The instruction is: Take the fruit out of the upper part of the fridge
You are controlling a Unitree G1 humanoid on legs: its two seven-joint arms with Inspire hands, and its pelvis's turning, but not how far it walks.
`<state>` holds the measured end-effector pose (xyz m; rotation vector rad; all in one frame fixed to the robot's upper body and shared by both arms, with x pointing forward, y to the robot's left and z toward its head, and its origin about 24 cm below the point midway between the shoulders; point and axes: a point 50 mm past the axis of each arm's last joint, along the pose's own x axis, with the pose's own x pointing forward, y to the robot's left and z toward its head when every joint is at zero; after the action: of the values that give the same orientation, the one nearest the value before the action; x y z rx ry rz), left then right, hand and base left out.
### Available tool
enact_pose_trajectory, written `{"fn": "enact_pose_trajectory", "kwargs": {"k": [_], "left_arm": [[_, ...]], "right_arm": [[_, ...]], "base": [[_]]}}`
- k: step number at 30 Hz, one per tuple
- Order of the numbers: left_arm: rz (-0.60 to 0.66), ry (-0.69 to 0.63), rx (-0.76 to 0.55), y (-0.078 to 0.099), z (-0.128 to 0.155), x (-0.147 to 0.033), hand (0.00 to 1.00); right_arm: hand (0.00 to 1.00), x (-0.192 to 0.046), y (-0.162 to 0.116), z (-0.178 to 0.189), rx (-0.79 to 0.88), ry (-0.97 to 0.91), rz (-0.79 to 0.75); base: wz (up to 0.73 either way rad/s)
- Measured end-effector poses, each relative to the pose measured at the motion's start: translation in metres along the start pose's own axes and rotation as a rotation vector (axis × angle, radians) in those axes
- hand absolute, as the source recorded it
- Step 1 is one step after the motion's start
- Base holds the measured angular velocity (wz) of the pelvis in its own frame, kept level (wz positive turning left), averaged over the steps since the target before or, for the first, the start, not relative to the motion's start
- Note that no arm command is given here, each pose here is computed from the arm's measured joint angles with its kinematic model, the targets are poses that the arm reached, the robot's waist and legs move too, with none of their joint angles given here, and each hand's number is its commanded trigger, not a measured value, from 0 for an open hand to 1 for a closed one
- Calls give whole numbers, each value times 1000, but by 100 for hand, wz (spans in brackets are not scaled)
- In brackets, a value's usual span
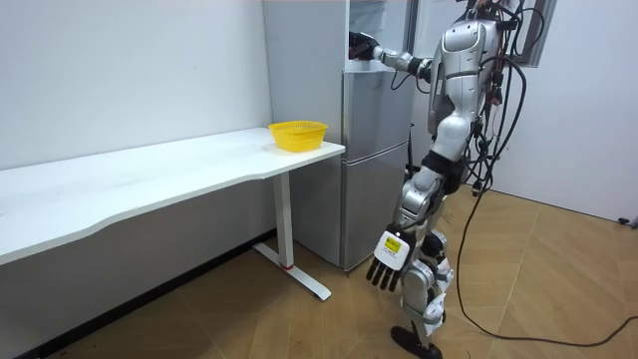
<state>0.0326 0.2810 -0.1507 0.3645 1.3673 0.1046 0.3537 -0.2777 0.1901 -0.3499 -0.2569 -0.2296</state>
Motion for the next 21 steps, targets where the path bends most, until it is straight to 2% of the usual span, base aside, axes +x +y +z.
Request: {"fn": "enact_pose_trajectory", "kwargs": {"k": [6, 21], "left_arm": [[2, 13, -1, 1, -2, 0, 0], [10, 47, 10, 5, -2, 0, 0]], "right_arm": [[0, 9, -2, 0, -9, 42, -8], [0, 11, -7, -12, 34, 117, 20]], "base": [[0], [1]]}}
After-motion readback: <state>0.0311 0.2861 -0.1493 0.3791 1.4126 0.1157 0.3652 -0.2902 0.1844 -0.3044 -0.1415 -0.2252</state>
